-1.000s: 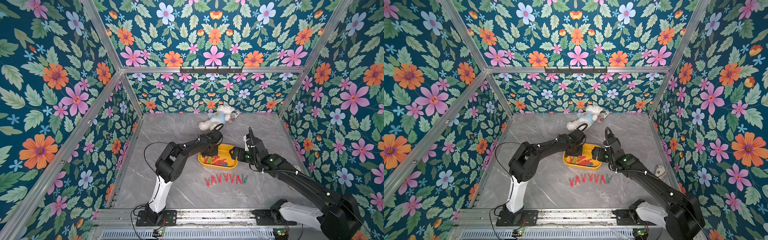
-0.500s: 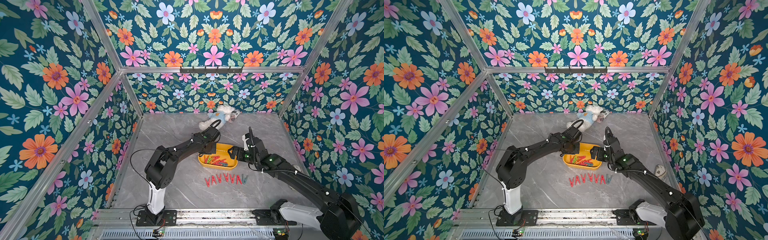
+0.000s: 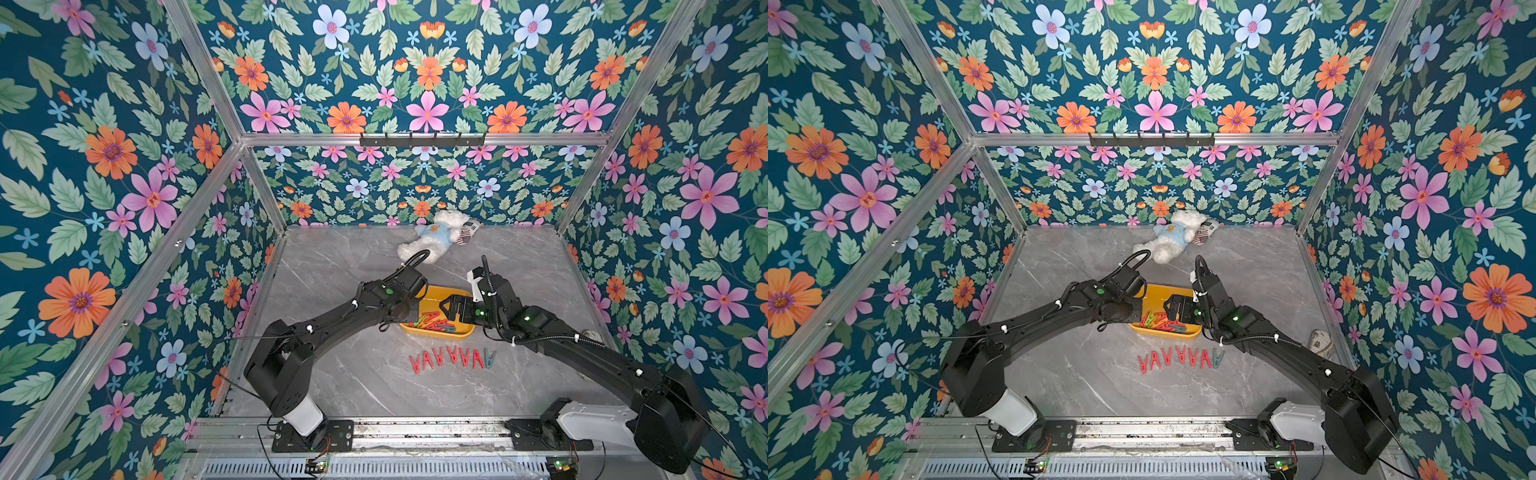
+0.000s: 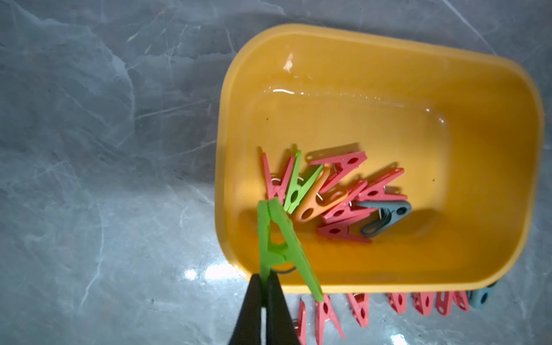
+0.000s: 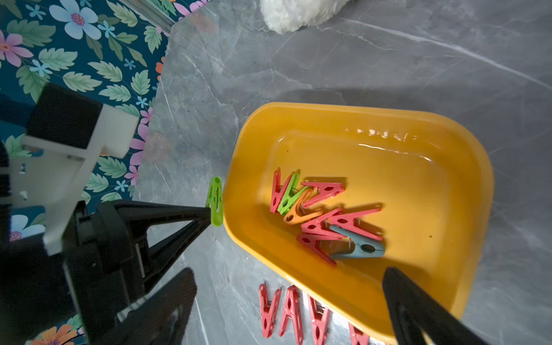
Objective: Take the clothespins out of the storage box
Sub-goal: Place the clothespin at the center of the board.
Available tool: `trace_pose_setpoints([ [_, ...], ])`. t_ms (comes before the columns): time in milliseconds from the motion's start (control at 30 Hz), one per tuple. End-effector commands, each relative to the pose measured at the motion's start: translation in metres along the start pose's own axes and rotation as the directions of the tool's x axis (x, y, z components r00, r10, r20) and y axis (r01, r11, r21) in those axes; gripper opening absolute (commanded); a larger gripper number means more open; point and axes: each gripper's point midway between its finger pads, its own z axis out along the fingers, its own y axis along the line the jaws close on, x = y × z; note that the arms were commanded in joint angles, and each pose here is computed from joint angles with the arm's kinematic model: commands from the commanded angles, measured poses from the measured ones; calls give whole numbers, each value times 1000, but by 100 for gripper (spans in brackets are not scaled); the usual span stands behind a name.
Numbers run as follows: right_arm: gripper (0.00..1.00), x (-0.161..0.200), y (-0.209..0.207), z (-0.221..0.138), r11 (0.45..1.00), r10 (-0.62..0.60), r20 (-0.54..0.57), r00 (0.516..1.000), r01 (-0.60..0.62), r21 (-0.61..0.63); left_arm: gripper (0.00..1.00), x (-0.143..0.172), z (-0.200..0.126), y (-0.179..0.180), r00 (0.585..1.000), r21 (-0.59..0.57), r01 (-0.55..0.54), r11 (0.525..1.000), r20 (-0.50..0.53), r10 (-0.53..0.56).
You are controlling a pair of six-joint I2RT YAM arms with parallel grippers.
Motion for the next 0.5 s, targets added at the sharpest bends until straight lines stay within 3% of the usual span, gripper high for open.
trace_pose_setpoints([
  [0,99,-4,11,4,1000,11,20,1000,-10,-28,7,18,-7,13,1000,-46,-3,999,5,3],
  [267,99,2,20,13,999,9,6,1000,-9,-37,7,75,-13,29,999,-88,-54,995,-2,54],
  [467,99,8,19,16,999,22,1,1000,-22,-27,8,102,-1,25,999,-28,-43,999,1,43],
])
